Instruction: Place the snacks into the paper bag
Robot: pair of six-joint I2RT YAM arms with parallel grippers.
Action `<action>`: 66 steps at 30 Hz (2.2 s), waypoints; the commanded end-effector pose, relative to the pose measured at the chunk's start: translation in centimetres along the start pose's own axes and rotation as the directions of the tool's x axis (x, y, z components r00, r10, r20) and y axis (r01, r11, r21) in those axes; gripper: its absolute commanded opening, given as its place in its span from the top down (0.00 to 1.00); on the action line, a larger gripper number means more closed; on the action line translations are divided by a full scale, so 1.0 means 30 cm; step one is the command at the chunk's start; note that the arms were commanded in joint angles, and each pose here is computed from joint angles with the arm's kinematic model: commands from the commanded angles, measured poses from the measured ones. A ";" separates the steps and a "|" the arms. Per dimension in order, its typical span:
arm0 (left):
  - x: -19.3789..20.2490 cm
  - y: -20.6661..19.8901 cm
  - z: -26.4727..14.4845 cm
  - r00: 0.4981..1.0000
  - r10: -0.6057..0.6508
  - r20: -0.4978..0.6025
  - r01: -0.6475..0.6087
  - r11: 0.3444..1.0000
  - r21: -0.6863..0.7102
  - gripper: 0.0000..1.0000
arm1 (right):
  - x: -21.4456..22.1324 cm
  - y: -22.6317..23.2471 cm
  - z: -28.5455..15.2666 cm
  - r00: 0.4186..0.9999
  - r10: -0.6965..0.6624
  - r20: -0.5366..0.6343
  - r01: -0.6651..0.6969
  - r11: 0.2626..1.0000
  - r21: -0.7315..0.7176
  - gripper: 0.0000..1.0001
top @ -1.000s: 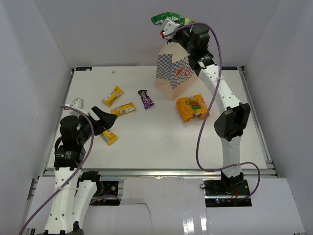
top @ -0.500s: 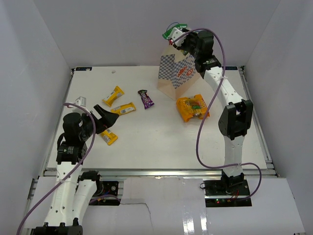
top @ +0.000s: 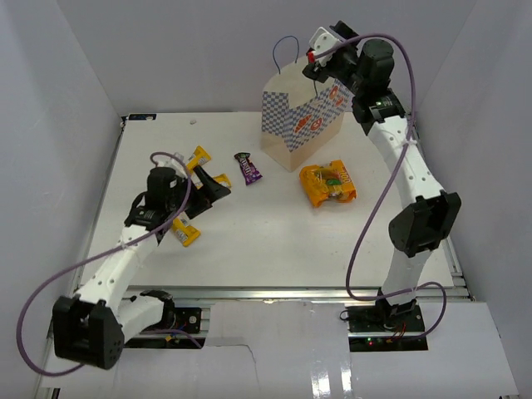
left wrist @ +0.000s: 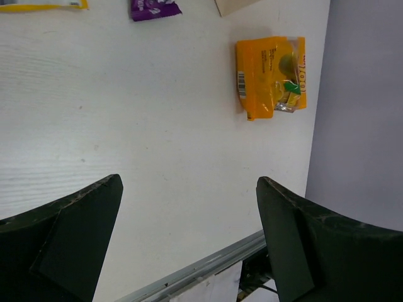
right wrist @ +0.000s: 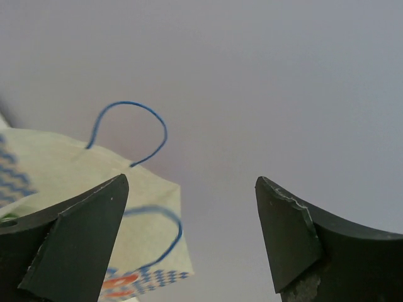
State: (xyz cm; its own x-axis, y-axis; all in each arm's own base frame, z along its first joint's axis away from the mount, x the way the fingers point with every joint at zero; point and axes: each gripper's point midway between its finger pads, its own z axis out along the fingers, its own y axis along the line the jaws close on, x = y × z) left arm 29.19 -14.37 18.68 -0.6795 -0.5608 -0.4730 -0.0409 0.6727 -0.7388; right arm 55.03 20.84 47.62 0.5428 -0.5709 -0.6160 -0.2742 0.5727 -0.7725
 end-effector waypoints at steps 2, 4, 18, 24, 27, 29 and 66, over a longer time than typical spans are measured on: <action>-0.048 -0.074 0.159 0.996 0.082 0.026 -0.080 0.994 -0.069 0.02 | -0.251 0.016 -0.250 0.983 0.168 0.076 -0.153 0.973 -0.175 0.11; -0.049 -0.057 0.264 0.996 0.088 -0.005 -0.088 0.988 -0.127 0.06 | -0.267 0.143 -0.372 0.974 0.219 0.052 -0.193 0.932 -0.308 0.08; -0.152 0.030 0.775 0.951 0.302 -0.067 -0.306 0.890 -0.338 0.07 | 0.110 0.911 -1.057 0.722 0.455 -0.520 -0.691 0.480 -0.540 0.03; -0.182 0.058 0.879 0.939 0.336 -0.072 -0.338 0.865 -0.371 0.06 | 0.128 0.949 -1.082 0.684 0.478 -0.550 -0.729 0.441 -0.523 0.03; -0.181 0.098 0.911 0.939 0.335 -0.084 -0.339 0.846 -0.411 0.09 | 0.132 0.945 -1.077 0.687 0.475 -0.550 -0.726 0.446 -0.523 0.03; -0.168 0.131 0.931 0.938 0.331 -0.100 -0.340 0.835 -0.433 0.13 | 0.135 0.946 -1.074 0.686 0.475 -0.551 -0.727 0.445 -0.523 0.03; -0.513 -1.076 0.456 0.594 0.535 0.601 -0.790 0.528 0.312 0.80 | 0.121 0.862 -1.012 0.694 0.506 -0.512 -0.720 0.483 -0.498 0.04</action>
State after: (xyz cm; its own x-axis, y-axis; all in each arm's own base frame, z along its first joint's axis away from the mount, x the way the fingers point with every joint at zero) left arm 49.47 -32.04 44.17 0.0088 -0.2811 -0.9596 0.7199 0.6678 -0.1890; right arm 25.55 15.43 18.89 -0.2229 -0.4384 -0.8707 -0.9151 0.4020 0.0318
